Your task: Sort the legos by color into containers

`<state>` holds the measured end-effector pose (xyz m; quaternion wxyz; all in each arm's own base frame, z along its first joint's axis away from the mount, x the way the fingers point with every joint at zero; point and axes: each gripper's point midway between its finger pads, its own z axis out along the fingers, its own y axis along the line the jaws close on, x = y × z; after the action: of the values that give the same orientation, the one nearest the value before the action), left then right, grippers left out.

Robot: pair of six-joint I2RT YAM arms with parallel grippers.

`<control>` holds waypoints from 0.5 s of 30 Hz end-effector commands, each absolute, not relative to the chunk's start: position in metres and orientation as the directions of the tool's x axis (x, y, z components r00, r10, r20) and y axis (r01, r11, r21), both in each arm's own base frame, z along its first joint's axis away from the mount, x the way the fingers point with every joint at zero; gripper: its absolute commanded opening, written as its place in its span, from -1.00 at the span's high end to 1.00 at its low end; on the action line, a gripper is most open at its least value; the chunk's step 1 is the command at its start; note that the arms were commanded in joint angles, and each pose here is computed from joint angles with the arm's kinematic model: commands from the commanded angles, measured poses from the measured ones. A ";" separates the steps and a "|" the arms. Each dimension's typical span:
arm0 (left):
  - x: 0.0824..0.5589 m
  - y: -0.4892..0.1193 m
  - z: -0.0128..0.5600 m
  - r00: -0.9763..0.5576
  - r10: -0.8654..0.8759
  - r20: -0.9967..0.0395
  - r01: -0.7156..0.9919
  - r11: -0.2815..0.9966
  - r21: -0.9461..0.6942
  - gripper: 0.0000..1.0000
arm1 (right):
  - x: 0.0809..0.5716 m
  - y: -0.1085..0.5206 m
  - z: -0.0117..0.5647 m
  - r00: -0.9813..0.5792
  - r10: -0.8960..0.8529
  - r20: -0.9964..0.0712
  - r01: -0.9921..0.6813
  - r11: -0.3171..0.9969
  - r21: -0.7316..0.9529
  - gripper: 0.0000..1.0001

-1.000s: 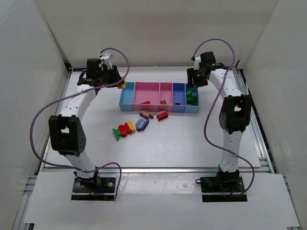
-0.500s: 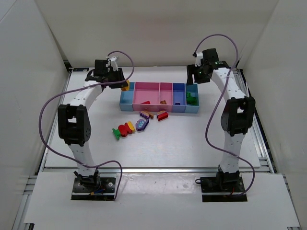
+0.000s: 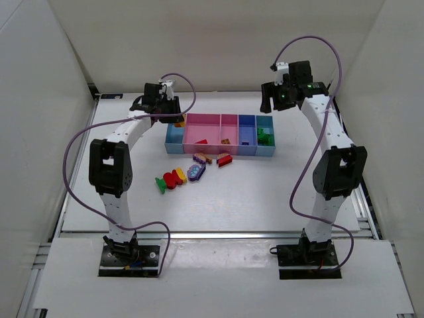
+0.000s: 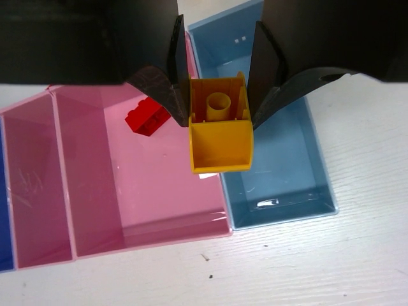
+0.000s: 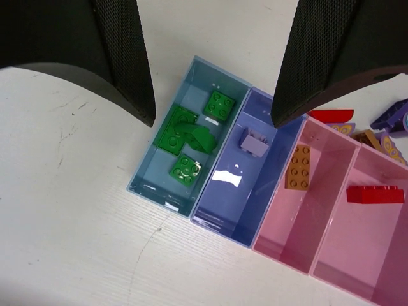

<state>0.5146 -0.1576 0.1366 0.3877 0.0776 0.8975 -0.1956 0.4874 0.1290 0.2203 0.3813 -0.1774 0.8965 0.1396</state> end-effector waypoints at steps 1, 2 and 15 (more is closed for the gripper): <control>0.524 -0.147 0.153 -0.646 -0.013 -0.763 0.269 0.932 -0.243 0.52 | 0.484 0.132 0.230 -0.615 -0.228 -0.755 -0.458 0.882 0.107 -0.54; 0.524 -0.146 0.156 -0.639 -0.014 -0.769 0.267 0.933 -0.240 0.53 | 0.484 0.133 0.231 -0.614 -0.229 -0.756 -0.461 0.881 0.108 -0.54; 0.521 -0.130 0.149 -0.650 -0.011 -0.760 0.211 0.958 -0.194 -0.13 | 0.479 0.146 0.227 -0.582 -0.296 -0.757 -0.548 0.831 0.097 -0.52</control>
<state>0.5223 -0.1361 0.1324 0.3989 0.0584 0.9038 -0.1437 0.4822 0.1366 0.2158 0.3748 -0.2071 0.8909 0.1514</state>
